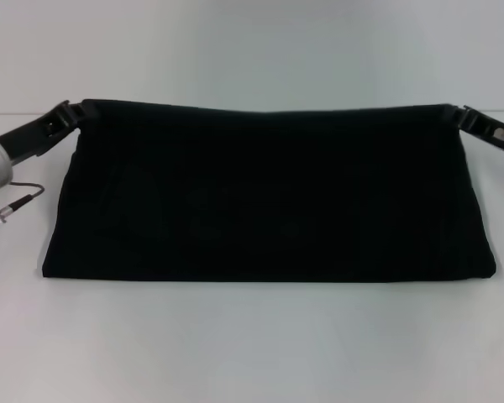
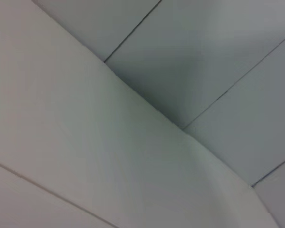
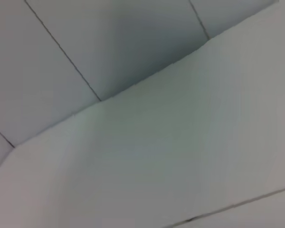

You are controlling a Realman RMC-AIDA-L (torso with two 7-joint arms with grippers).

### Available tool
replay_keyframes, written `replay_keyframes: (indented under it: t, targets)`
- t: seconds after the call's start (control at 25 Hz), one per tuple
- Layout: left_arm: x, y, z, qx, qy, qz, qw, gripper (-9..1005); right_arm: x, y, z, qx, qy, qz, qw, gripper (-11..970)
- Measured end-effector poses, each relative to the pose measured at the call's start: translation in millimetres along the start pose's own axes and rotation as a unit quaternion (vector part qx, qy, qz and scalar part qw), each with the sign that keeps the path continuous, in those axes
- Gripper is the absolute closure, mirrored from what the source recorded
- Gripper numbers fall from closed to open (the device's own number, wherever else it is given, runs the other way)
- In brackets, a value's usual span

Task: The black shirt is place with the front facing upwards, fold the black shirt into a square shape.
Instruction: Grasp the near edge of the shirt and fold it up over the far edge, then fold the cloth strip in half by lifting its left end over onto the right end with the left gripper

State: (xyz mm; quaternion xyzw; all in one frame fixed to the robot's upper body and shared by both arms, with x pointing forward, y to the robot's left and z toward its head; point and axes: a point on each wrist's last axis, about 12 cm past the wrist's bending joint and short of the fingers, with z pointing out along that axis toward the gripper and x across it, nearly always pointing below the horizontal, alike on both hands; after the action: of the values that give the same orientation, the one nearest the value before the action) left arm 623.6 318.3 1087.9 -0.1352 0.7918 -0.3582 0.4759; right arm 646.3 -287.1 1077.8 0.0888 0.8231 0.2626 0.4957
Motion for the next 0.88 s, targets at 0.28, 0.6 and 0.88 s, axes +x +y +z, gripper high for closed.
replay_keyframes:
  t: [0.28,0.6,0.88]
  targets:
    - [11,3.5,11,-0.043,-0.032,0.002,0.999,844,1,8.3,11,0.017,-0.004,-0.031,0.999,814]
    - [7,10.1,-8,-0.004,-0.039,-0.006,0.999,565,1,9.0,4,-0.027,-0.009,-0.061,0.998,355]
    - [5,6.8,-47,0.115,0.000,0.031,0.993,416,18,16.9,-21,-0.156,-0.002,-0.182,0.971,220]
